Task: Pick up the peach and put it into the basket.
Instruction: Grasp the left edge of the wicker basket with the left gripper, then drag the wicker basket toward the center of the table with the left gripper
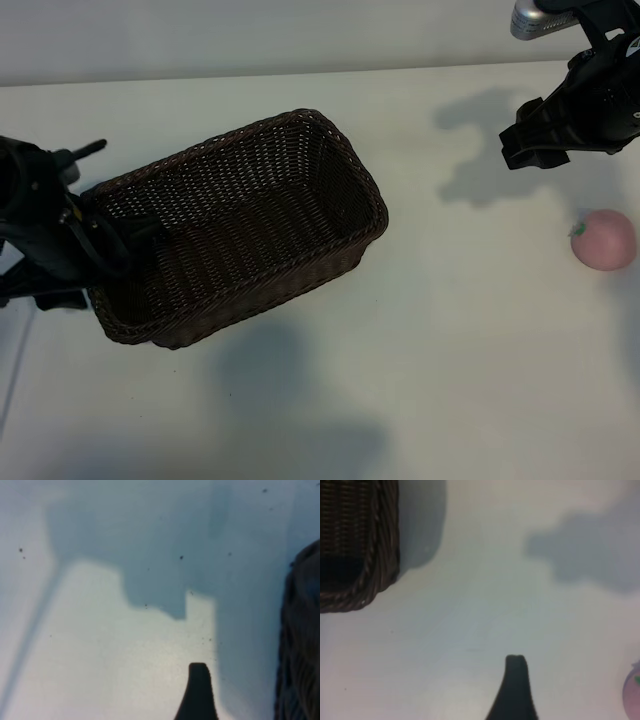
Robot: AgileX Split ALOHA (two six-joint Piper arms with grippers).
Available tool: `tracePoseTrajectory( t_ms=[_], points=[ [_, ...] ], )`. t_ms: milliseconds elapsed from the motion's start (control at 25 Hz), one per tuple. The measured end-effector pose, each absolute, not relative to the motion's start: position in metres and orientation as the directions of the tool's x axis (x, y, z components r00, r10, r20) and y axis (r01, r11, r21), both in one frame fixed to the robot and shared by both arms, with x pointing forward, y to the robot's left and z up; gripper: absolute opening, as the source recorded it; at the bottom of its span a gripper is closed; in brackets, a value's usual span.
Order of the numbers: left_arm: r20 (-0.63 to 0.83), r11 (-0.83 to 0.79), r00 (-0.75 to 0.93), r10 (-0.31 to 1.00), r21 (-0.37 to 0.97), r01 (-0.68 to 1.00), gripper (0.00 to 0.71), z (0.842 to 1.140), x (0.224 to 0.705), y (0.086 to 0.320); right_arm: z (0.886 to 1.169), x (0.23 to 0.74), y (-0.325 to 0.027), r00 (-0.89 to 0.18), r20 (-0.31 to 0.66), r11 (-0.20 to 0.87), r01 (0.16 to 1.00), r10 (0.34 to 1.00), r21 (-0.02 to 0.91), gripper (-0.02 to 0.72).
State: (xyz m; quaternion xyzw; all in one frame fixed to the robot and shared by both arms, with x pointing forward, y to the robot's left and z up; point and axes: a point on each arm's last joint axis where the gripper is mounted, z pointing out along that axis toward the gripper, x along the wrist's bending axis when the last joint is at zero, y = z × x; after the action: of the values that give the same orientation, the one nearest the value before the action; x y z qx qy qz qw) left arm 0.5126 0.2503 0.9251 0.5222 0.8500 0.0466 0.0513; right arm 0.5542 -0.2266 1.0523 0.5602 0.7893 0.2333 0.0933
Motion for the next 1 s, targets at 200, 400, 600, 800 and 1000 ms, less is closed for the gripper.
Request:
tracePoseTrajectory(
  t_ms=[200, 400, 600, 800, 1000],
  points=[
    [-0.079, 0.449, -0.442, 0.894, 0.127, 0.885, 0.592, 0.9193, 0.5161, 0.2462, 1.0522, 0.5540, -0.2266, -0.355, 0.115, 0.264, 0.841, 0.928, 0.471, 0.579],
    [-0.081, 0.447, -0.440, 0.894, 0.123, 0.886, 0.559, 0.9164, 0.5171, 0.2456, 1.0522, 0.5540, -0.2266, -0.355, 0.115, 0.264, 0.841, 0.928, 0.471, 0.564],
    [-0.086, 0.451, -0.444, 0.892, 0.123, 0.884, 0.415, 0.9164, 0.5172, 0.2453, 1.0522, 0.5540, -0.2266, -0.355, 0.115, 0.264, 0.841, 0.928, 0.471, 0.538],
    [-0.089, 0.454, -0.446, 0.891, 0.126, 0.882, 0.398, 0.9165, 0.5177, 0.2453, 1.0522, 0.5540, -0.2266, -0.355, 0.115, 0.264, 0.841, 0.928, 0.471, 0.506],
    [-0.092, 0.454, -0.445, 0.891, 0.129, 0.881, 0.397, 0.9168, 0.5179, 0.2452, 1.0520, 0.5536, -0.2266, -0.356, 0.116, 0.265, 0.844, 0.927, 0.467, 0.486]
  ],
)
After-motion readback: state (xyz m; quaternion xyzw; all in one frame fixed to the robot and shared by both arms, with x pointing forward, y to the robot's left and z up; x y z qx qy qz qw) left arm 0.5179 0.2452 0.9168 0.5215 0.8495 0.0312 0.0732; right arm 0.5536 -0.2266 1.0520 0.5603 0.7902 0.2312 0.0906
